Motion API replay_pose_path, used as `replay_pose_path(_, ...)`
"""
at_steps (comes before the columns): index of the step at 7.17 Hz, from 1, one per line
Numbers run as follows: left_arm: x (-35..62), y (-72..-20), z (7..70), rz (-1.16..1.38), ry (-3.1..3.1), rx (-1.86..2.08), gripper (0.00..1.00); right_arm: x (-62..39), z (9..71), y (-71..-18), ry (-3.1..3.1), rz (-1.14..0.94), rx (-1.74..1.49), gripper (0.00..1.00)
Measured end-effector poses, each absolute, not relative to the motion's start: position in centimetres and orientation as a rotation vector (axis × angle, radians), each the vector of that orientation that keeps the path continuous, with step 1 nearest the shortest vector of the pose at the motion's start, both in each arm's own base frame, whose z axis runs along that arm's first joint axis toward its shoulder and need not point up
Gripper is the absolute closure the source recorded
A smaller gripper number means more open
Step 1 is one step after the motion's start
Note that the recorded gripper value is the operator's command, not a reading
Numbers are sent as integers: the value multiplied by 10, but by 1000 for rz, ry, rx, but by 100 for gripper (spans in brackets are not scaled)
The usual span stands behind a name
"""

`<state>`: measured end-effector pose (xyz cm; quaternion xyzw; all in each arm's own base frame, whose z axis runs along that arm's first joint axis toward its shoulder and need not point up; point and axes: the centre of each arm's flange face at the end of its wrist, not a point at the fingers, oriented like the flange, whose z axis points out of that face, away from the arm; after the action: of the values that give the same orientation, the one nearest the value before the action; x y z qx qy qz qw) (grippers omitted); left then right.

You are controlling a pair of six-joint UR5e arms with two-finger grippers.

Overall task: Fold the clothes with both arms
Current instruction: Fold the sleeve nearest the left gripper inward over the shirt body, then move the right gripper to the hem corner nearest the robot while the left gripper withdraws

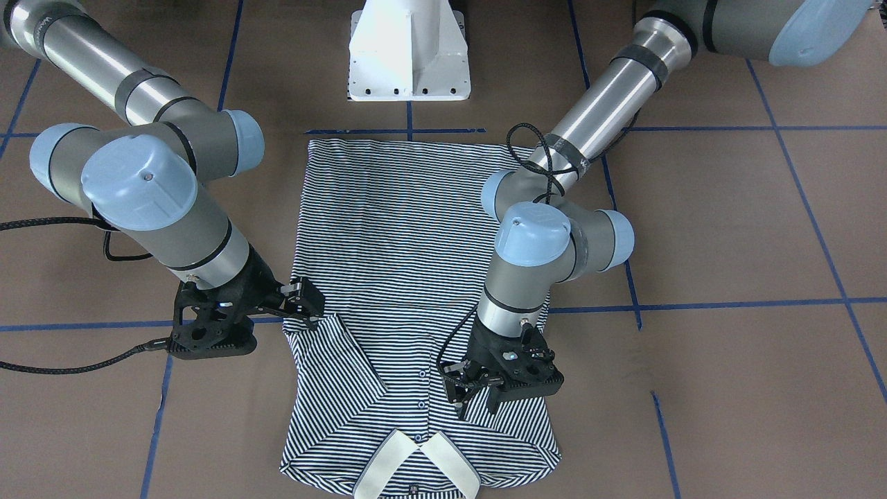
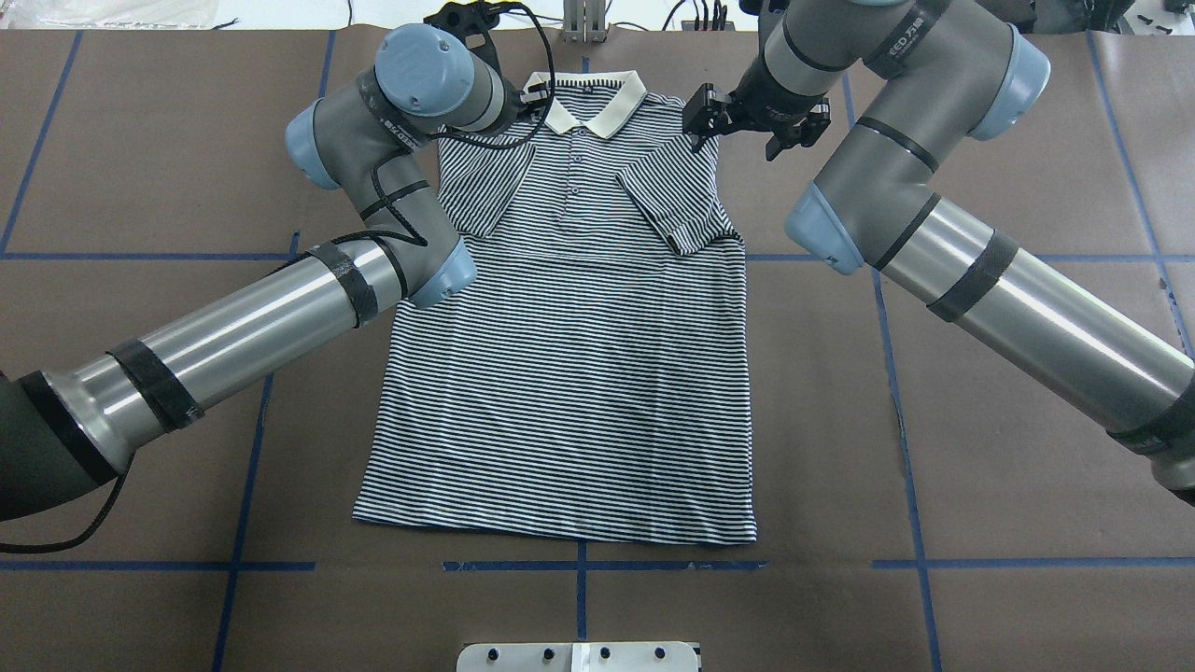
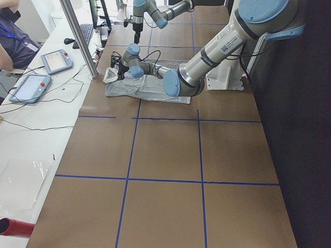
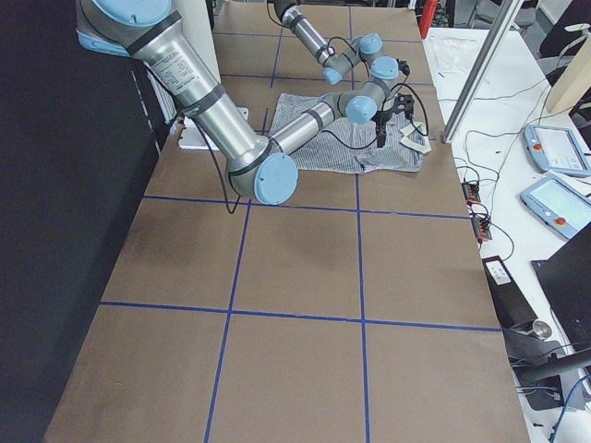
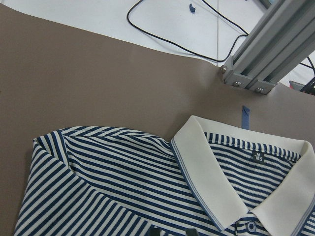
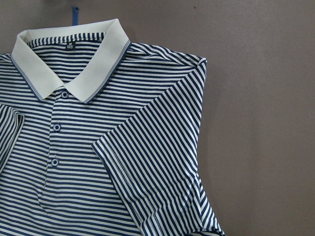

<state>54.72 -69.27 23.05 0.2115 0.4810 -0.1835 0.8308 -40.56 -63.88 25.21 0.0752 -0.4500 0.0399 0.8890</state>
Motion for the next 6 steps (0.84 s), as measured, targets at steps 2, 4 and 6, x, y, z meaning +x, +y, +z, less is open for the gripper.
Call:
replay_pose_path(2, 540, -679, 222, -326, 1054, 450, 0, -407, 255, -636, -934, 79, 151, 0)
replay_pose_path(4, 518, -662, 214, -190, 1032, 374, 0, -411, 263, -612, -938, 71, 124, 0)
replay_pose_path(6, 448, -639, 234, -92, 1027, 276, 0, -418, 279, -542, -959, 110, 68, 0)
